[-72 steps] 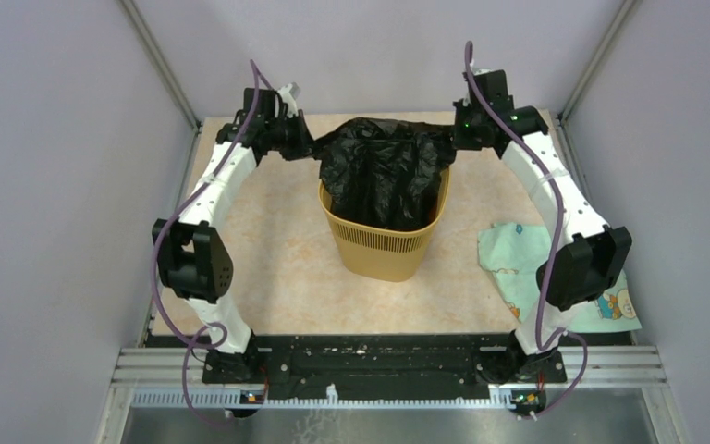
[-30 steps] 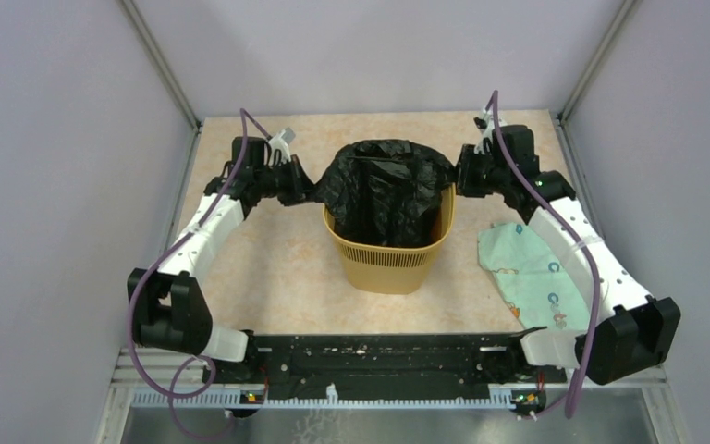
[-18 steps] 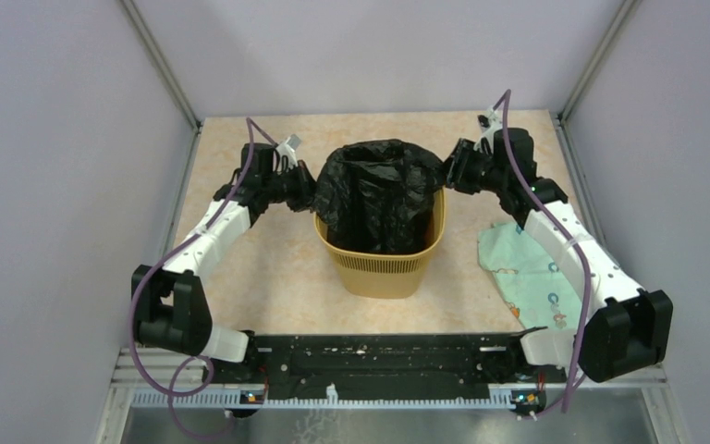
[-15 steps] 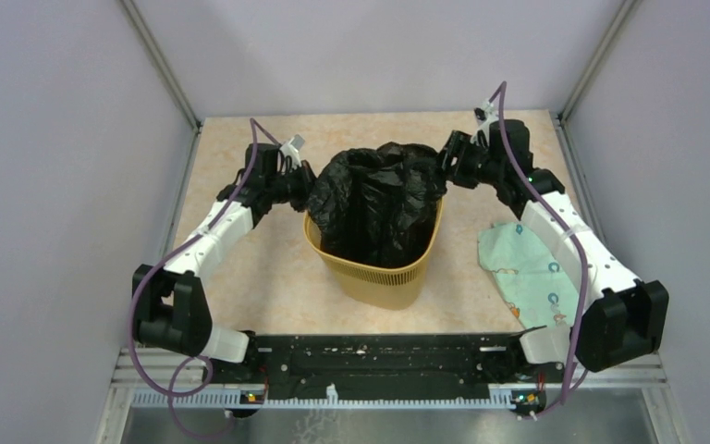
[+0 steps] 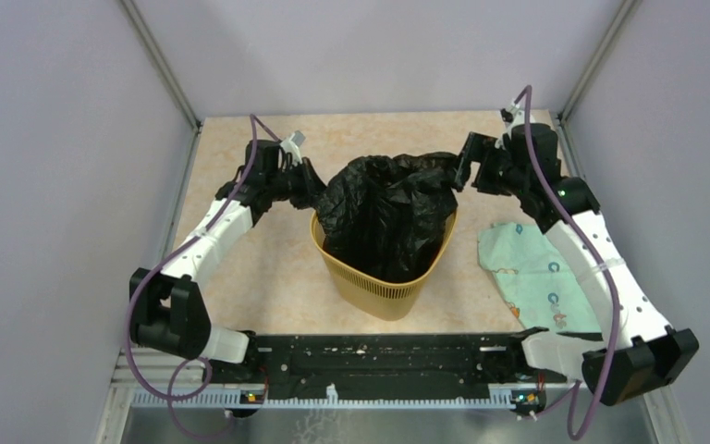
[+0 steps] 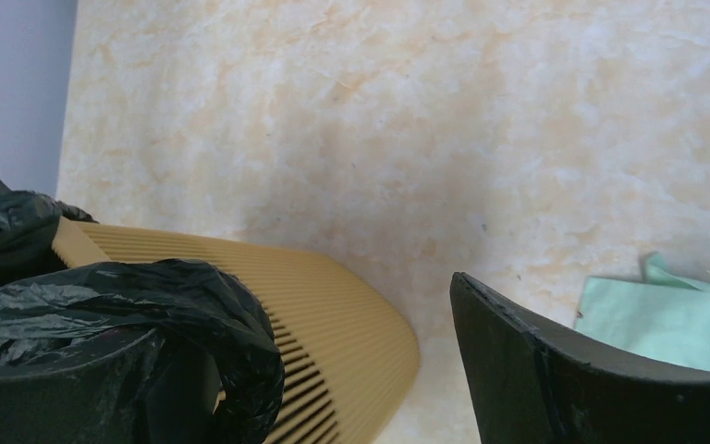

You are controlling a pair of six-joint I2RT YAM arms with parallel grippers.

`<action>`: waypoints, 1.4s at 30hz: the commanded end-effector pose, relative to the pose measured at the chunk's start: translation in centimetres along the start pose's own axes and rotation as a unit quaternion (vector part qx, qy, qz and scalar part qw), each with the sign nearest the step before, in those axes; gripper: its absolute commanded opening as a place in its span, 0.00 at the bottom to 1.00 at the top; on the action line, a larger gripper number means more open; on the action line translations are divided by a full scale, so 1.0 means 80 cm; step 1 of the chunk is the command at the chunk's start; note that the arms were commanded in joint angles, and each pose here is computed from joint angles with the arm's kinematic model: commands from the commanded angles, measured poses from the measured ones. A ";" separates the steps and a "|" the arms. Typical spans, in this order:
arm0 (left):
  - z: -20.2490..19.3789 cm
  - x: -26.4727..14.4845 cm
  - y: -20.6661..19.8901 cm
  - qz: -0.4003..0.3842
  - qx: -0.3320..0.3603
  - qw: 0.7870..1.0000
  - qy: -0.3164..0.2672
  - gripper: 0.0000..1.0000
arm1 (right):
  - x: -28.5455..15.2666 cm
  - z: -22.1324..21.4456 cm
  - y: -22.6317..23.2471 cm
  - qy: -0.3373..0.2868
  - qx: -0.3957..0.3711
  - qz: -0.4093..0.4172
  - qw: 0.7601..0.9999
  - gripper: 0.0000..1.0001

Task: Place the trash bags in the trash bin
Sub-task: Place the trash bag in the trash bin.

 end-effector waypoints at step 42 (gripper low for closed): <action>0.047 -0.021 -0.021 0.015 0.066 0.997 -0.037 0.25 | -0.164 0.036 0.148 -0.006 -0.205 0.200 0.958 0.60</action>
Point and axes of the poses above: each gripper's point midway between its finger pads, its own x axis out along the fingers, its own y axis along the line the jaws close on, z = x × y, the point moved 8 cm from there along -x, back along the fingers, and after that the axes turned 14 degrees about x, right-handed, at the moved point
